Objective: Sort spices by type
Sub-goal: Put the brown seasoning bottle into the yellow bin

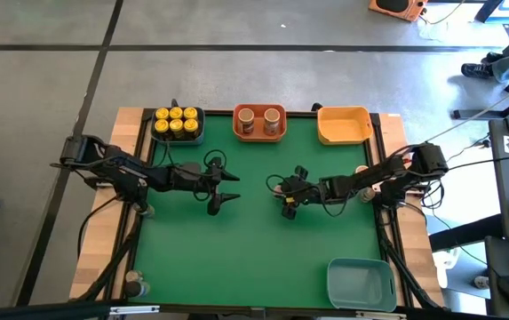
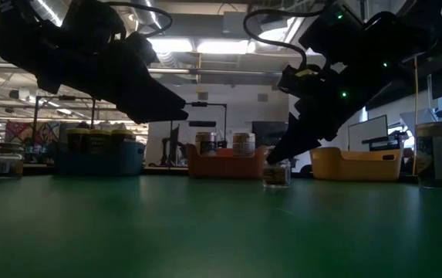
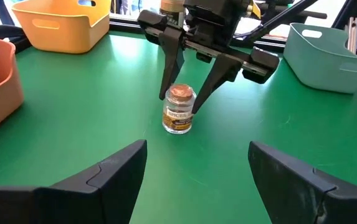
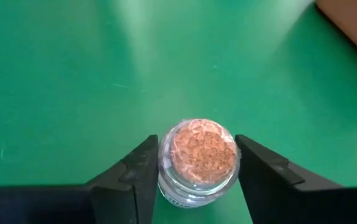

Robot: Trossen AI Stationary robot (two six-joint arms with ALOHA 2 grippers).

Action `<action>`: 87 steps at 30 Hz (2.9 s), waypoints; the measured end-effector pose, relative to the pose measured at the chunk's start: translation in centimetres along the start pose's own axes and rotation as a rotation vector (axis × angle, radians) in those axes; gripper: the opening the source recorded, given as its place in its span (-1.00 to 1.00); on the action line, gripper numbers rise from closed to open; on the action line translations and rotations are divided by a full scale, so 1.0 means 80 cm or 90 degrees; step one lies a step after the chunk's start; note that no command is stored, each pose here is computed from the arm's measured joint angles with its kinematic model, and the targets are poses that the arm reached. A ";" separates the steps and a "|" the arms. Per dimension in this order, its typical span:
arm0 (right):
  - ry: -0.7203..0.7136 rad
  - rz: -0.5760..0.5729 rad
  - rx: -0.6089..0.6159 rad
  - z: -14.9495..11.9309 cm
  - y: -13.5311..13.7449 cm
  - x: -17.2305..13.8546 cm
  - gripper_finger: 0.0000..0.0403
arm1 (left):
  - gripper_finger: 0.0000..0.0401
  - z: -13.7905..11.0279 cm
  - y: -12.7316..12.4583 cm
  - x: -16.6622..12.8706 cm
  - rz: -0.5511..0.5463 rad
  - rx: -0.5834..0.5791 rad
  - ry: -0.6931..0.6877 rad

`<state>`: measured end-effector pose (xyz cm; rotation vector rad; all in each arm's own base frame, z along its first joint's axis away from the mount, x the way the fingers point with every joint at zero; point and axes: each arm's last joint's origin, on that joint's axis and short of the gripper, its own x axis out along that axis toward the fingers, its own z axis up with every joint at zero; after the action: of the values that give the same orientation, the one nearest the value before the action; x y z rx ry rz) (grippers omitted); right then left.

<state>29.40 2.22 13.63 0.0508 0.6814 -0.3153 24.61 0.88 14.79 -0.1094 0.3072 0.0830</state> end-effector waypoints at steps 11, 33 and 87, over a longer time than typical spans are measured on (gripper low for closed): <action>-0.038 -0.093 0.015 0.056 -0.027 -0.045 -0.10 | 0.39 0.000 0.000 0.000 0.000 -0.008 0.001; 0.035 -0.503 0.237 0.044 -0.220 -0.086 -0.08 | 0.39 -0.001 0.000 0.000 0.000 -0.008 0.002; 0.127 -0.458 0.402 -0.043 -0.280 -0.067 0.48 | 0.39 -0.001 0.000 0.000 0.000 0.008 0.002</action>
<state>16.61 -17.12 15.57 0.4495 0.7591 -1.2252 24.59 0.87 14.74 -0.0977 0.3115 0.0806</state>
